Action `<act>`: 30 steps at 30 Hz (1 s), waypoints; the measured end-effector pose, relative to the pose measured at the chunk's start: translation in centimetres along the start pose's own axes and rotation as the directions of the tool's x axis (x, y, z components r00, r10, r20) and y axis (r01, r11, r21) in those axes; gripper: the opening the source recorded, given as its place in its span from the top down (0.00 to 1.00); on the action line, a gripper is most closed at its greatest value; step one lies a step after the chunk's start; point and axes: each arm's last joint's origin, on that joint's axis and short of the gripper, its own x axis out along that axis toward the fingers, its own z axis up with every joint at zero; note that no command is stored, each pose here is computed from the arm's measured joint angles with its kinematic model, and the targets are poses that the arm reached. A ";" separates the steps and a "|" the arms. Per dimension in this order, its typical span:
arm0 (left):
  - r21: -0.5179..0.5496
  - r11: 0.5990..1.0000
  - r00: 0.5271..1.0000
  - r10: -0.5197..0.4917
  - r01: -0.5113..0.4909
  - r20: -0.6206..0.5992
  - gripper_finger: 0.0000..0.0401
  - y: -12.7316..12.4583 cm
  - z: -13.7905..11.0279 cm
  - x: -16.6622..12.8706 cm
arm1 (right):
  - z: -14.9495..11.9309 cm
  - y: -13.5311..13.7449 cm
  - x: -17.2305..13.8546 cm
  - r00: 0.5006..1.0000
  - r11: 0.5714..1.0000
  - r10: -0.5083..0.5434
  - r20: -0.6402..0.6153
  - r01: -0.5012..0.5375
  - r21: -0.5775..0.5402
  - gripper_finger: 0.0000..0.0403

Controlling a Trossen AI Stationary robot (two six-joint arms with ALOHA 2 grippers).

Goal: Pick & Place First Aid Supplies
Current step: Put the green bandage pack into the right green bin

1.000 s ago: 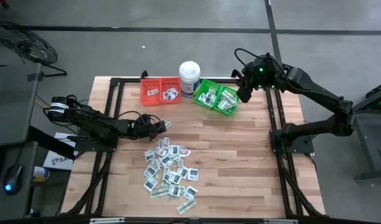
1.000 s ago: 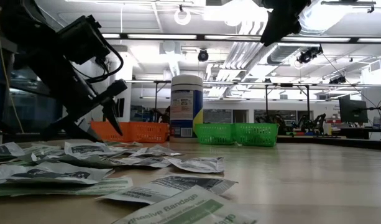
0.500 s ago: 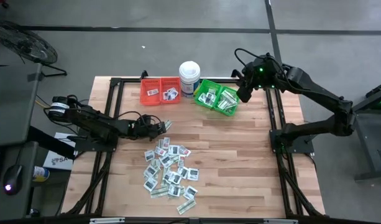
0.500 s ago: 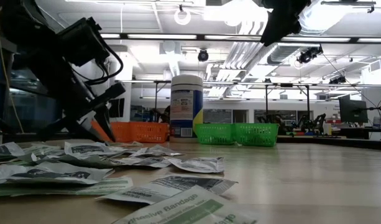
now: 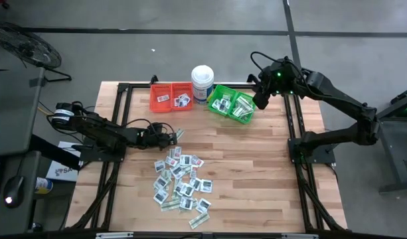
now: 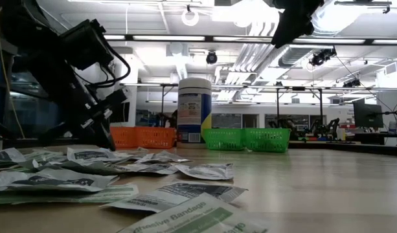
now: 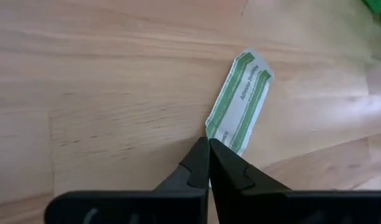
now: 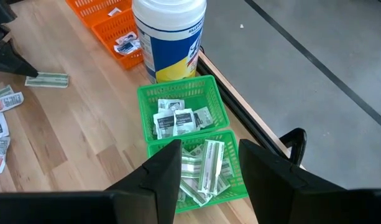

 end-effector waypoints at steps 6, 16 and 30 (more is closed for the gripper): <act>0.102 0.994 0.999 -0.031 0.033 -0.020 1.00 -0.3 0.1 -0.4 | -0.1 0.0 0.0 1.000 1.000 0.008 -0.008 -0.008 0.002 0.62; 0.359 0.917 0.974 -0.214 0.175 0.071 1.00 -2.5 1.6 -2.9 | 0.0 0.3 0.0 0.996 0.996 0.092 -0.003 -0.092 0.003 0.62; 0.752 0.601 0.860 -0.501 0.270 0.092 1.00 -9.8 3.6 -6.7 | 1.0 1.5 1.8 0.903 0.901 0.428 0.014 -0.426 -0.076 0.62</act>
